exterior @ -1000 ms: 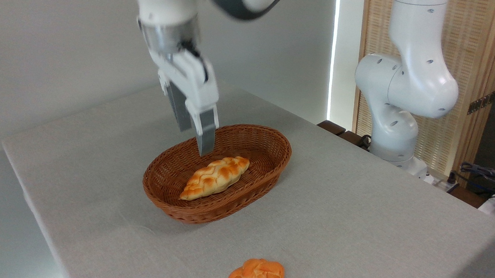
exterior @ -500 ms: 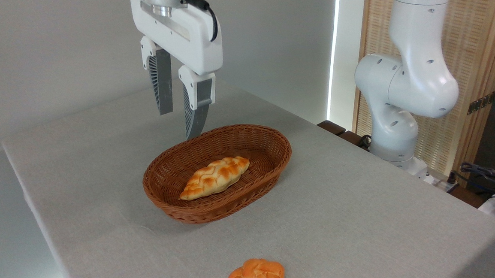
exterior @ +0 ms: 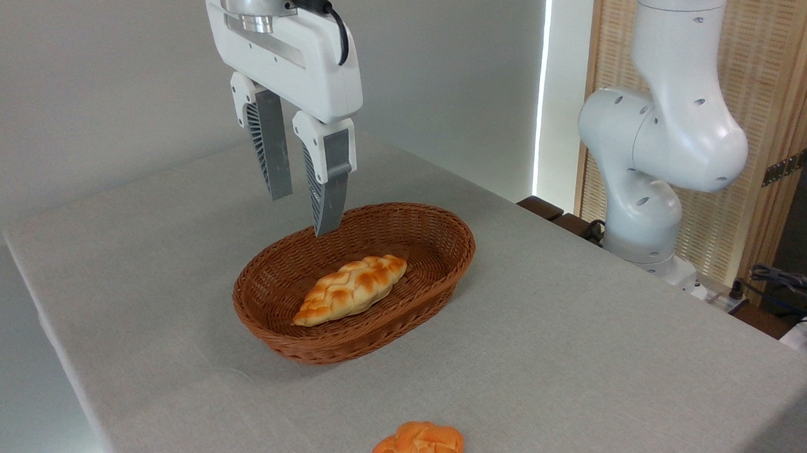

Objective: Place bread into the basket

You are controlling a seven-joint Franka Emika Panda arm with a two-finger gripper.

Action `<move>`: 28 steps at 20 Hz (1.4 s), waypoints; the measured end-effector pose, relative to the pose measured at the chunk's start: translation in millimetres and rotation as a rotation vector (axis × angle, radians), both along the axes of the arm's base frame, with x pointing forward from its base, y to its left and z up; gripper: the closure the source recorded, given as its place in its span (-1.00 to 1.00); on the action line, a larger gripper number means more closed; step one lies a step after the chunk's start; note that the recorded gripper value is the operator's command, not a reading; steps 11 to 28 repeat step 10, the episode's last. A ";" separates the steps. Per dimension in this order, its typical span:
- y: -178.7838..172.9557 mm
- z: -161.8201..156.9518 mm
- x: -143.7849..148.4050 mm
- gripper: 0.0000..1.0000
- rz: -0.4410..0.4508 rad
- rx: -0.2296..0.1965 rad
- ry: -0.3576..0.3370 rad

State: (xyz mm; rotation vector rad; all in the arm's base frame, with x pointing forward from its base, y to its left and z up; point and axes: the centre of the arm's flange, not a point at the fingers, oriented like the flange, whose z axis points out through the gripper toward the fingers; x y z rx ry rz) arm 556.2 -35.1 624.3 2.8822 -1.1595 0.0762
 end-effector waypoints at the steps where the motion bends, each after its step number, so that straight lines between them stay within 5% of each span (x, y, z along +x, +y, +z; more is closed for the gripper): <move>1: 0.5 0.0 0.0 -1.00 0.002 0.005 0.000; 28: 0.5 -0.6 -0.1 -1.00 0.003 0.010 0.003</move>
